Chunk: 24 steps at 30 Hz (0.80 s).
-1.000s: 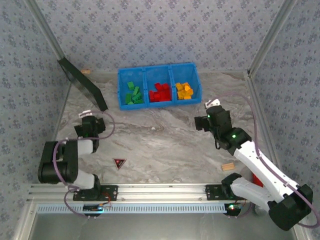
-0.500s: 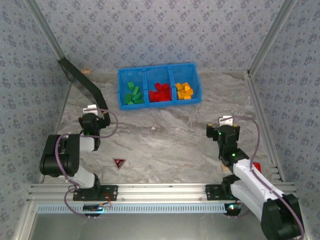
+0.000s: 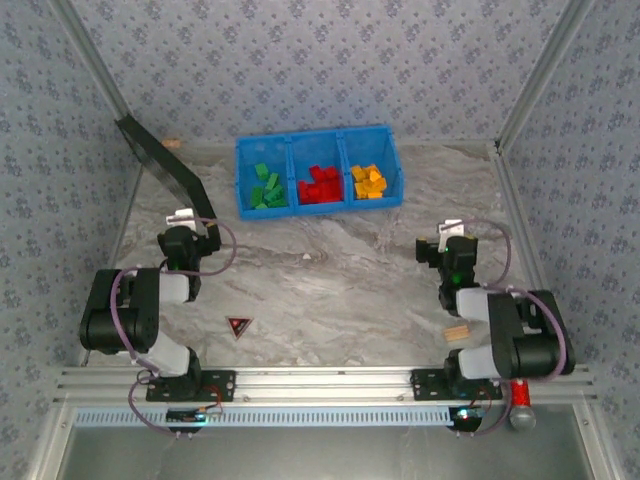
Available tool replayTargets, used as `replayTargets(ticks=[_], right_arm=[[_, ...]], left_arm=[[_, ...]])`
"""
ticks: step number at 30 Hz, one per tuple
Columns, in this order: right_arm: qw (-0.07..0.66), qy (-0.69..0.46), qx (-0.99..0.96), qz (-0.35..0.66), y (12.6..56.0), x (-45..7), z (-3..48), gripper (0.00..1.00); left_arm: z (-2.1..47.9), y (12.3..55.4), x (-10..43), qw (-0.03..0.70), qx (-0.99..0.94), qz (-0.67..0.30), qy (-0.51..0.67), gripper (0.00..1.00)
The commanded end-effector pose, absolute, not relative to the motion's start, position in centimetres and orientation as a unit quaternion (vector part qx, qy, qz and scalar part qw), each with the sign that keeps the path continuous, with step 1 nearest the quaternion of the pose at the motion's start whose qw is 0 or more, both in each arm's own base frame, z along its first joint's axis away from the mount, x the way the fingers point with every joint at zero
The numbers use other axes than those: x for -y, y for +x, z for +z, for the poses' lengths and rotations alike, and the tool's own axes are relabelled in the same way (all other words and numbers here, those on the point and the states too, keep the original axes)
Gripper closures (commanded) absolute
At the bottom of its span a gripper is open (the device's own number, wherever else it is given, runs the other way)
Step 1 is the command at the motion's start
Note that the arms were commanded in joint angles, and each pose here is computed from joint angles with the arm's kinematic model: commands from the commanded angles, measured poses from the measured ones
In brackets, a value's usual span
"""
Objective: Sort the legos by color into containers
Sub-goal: Reset both arms
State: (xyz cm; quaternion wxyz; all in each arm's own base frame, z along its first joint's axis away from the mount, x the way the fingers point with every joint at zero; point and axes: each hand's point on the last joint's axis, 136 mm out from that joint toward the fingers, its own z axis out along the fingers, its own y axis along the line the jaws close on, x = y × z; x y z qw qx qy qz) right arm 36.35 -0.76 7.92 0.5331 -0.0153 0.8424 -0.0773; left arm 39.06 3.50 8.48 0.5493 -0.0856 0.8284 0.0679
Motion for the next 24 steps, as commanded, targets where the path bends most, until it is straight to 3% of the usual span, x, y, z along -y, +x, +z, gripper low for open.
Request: replayTargets(ticks=[1,7,24], right_arm=[[0.562,-0.019,-0.825,-0.050,38.3,0.6,9.5,0.00],[0.552,0.000,-0.834,-0.010,39.2,1.4,8.5,0.00],[0.547,-0.002,-0.837,-0.020,39.2,1.3,8.3,0.00]], left_arm=[[9.1,39.3,-3.2,0.561,-0.822,0.064,-0.079,0.00],[9.1,39.3,-3.2,0.561,-0.821,0.064,-0.078,0.00],[9.1,39.3,-3.2,0.561,-0.821,0.063,-0.078,0.00]])
